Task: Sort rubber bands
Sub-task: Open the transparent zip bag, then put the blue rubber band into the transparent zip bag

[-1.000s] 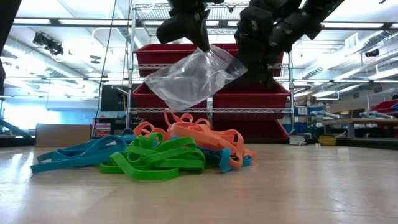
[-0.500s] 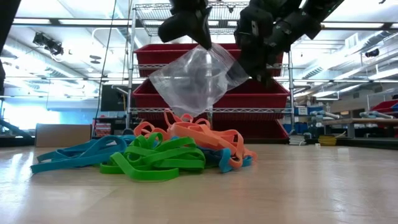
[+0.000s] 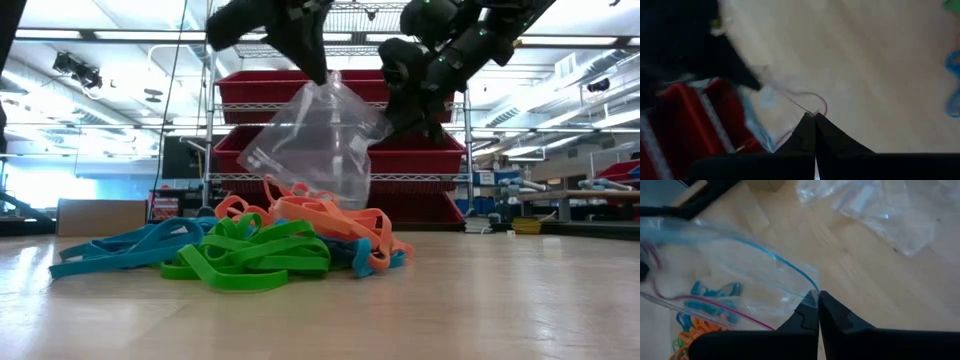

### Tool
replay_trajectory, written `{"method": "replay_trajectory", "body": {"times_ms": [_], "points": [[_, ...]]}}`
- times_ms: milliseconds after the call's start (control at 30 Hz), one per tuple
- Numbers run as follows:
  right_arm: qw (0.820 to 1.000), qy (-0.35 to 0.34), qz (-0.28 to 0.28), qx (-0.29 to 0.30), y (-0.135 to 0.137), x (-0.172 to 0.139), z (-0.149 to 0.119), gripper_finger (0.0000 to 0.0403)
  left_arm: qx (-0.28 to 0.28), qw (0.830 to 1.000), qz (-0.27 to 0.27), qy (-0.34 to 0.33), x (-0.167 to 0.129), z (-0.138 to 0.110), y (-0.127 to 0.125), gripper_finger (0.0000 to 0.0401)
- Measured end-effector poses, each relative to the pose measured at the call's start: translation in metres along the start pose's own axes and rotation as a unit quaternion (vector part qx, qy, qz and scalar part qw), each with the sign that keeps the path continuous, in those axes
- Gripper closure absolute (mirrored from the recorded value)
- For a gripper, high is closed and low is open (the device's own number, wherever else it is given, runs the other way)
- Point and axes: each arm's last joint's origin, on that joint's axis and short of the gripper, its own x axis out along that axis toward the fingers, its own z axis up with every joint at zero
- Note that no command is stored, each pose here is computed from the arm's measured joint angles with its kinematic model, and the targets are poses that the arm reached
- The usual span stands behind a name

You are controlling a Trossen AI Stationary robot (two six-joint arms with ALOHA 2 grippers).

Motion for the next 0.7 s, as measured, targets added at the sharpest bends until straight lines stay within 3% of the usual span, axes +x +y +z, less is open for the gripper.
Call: {"method": "replay_trajectory", "body": {"times_ms": [167, 300, 467, 700], "points": [[0.999, -0.031, 0.032, -0.013, 0.004, 0.000, 0.007, 0.0403, -0.047, 0.998, -0.029, -0.008, 0.005, -0.004, 0.005, 0.0396], [0.998, -0.033, 0.047, -0.024, 0.008, 0.000, 0.007, 0.0403, -0.099, 0.995, -0.024, -0.007, 0.012, -0.010, 0.015, 0.0367], [0.997, -0.033, 0.047, -0.043, 0.013, 0.000, 0.005, 0.0403, -0.139, 0.989, -0.036, -0.024, 0.018, -0.013, 0.024, 0.0301], [0.996, -0.057, -0.012, -0.066, 0.013, -0.001, 0.004, 0.0403, -0.179, 0.983, -0.039, -0.034, 0.020, -0.013, 0.028, 0.0199]]}}
